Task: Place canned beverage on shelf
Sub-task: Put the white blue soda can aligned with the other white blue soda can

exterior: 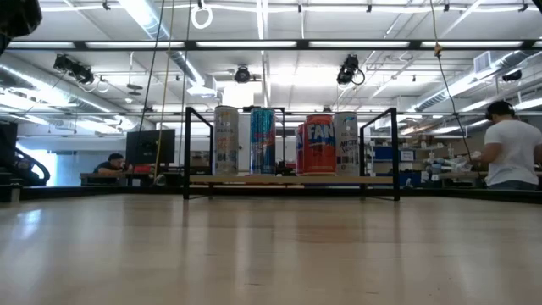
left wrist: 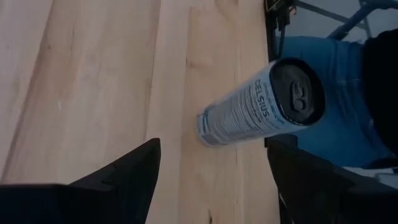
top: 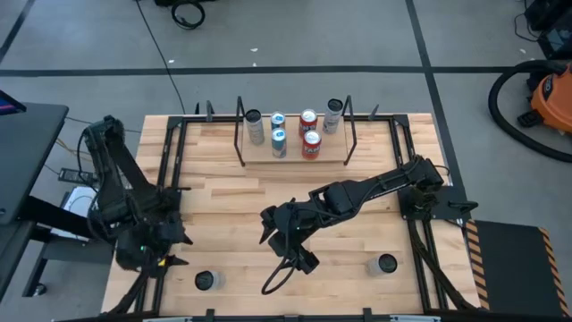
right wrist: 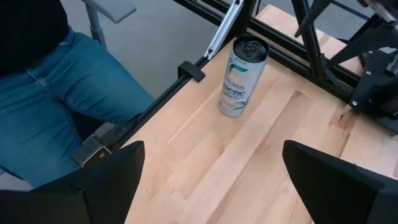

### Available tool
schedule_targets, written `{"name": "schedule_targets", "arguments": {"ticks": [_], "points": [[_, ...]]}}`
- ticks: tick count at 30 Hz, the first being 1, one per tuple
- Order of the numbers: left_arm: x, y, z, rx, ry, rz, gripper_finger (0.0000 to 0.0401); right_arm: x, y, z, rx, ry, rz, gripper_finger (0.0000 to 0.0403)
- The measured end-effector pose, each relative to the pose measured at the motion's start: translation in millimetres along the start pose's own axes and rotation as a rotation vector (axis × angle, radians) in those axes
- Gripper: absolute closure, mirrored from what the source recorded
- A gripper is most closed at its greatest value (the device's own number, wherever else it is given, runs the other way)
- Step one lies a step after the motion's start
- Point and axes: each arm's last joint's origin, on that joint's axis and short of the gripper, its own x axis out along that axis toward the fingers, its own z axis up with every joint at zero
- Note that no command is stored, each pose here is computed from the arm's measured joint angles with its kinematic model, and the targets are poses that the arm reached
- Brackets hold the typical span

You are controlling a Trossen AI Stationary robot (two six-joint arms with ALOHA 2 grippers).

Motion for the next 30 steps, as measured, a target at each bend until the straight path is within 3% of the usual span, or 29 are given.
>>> {"name": "schedule_targets", "arguments": {"ticks": [12, 24, 30], "points": [[26, -27, -28, -0.076, 0.005, 0.037, 0.0103, 2, 8, 2, -0.011, -0.003, 0.02, 0.0011], [72, -48, -52, -0.126, -0.006, 0.099, 0.0103, 2, 10, 8, -0.027, -0.052, 0.014, 0.0011], [86, -58, -65, -0.113, -0.089, 0.084, 0.0103, 2, 10, 8, -0.027, -0.055, 0.014, 0.0011]]}}
